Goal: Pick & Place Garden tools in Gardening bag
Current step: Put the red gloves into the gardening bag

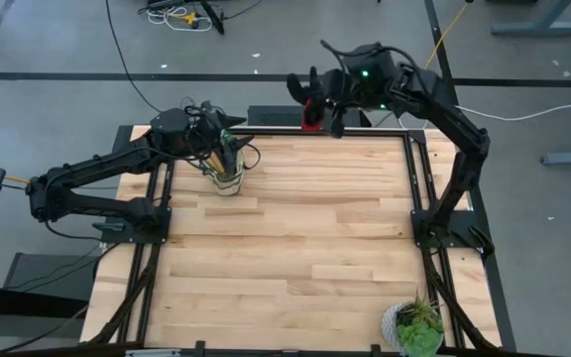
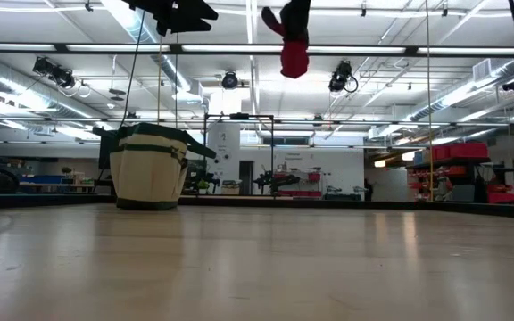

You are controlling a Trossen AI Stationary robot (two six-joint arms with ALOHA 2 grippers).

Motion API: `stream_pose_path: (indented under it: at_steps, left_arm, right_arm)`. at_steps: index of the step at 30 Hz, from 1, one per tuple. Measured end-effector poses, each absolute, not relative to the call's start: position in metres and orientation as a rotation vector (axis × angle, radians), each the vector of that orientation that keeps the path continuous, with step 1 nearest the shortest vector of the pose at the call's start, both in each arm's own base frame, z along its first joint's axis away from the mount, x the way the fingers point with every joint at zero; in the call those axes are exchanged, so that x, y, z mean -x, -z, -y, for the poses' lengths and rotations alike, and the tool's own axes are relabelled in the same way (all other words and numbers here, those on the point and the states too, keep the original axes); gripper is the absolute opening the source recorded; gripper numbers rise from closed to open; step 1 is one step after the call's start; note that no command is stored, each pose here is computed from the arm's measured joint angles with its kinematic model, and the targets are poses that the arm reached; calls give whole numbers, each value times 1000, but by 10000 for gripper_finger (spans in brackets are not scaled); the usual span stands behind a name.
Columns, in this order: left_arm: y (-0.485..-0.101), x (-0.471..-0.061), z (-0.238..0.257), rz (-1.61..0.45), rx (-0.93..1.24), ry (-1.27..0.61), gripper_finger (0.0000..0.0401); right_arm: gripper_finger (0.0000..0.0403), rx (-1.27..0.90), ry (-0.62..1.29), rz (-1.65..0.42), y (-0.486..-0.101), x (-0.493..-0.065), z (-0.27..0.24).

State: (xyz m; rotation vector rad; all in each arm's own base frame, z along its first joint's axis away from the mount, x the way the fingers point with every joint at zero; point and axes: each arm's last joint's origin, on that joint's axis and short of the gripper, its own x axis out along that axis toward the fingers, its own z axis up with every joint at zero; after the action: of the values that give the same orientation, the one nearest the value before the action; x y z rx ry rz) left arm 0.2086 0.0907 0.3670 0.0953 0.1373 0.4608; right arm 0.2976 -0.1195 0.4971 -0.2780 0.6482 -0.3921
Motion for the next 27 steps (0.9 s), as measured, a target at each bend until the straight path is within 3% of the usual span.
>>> stream_pose_path:
  at_steps: [10, 27]
  left_arm:
    - [-367, -209, -91, -137, -95, -461, 252]
    - [-368, -208, -90, -135, -95, -461, 252]
  right_arm:
    - [0, 143, 304, -560, -503, -295, 114]
    - [0, 144, 230, -479, -509, -307, 90]
